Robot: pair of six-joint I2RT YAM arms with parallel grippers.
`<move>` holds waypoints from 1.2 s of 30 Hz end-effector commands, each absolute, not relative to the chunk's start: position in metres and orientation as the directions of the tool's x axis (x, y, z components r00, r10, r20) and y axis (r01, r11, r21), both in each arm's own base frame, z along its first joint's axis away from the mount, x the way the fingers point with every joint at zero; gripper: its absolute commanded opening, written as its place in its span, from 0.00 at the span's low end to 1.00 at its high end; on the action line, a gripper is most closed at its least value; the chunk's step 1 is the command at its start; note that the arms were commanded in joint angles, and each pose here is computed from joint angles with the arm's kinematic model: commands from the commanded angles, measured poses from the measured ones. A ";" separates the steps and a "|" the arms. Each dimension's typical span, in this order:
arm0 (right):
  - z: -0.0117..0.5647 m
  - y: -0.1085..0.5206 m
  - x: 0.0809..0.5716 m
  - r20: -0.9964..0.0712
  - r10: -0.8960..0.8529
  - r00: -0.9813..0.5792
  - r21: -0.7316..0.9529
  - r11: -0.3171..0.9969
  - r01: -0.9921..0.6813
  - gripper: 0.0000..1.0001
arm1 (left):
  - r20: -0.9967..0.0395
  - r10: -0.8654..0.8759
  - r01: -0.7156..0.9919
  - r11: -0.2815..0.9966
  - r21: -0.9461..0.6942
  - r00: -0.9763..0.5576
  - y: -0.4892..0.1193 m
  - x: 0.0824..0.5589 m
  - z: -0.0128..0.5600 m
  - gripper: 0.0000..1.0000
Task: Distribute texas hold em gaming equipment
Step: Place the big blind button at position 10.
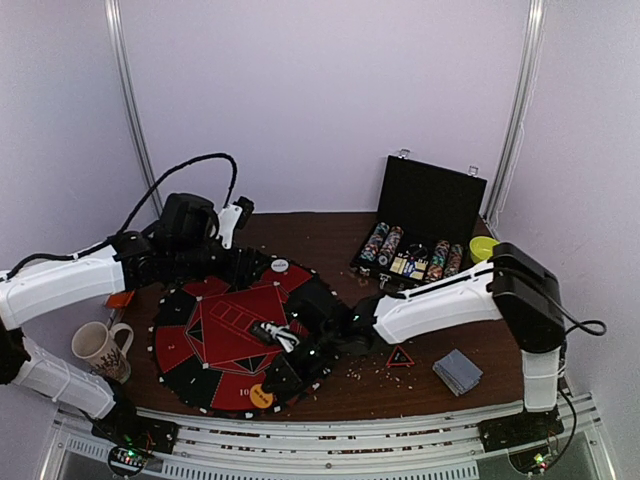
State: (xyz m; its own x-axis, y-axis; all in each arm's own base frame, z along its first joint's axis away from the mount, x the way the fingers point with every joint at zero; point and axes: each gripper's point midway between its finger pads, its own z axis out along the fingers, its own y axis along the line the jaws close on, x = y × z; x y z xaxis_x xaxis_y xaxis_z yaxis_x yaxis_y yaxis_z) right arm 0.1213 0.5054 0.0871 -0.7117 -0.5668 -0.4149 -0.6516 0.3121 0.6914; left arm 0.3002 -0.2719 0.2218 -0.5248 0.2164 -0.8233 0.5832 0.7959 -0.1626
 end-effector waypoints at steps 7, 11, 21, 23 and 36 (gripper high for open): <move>0.027 0.539 0.107 -0.311 -0.644 -0.699 0.700 0.343 -0.627 0.00 | -0.817 0.218 0.526 0.842 -0.119 -0.534 -0.247 0.298 0.214 0.69; 0.022 0.539 0.111 -0.311 -0.642 -0.701 0.692 0.352 -0.630 0.00 | -0.819 0.216 0.531 0.838 -0.123 -0.532 -0.249 0.299 0.214 0.69; 0.018 0.532 0.140 -0.306 -0.600 -0.739 0.686 0.399 -0.608 0.00 | -0.810 0.230 0.535 0.836 -0.119 -0.539 -0.252 0.301 0.208 0.69; 0.017 0.530 0.146 -0.303 -0.590 -0.748 0.684 0.413 -0.602 0.00 | -0.809 0.232 0.537 0.836 -0.118 -0.540 -0.252 0.302 0.208 0.69; 0.005 0.515 0.155 -0.286 -0.608 -0.740 0.606 0.484 -0.631 0.15 | -0.802 0.249 0.543 0.832 -0.110 -0.543 -0.255 0.304 0.203 0.70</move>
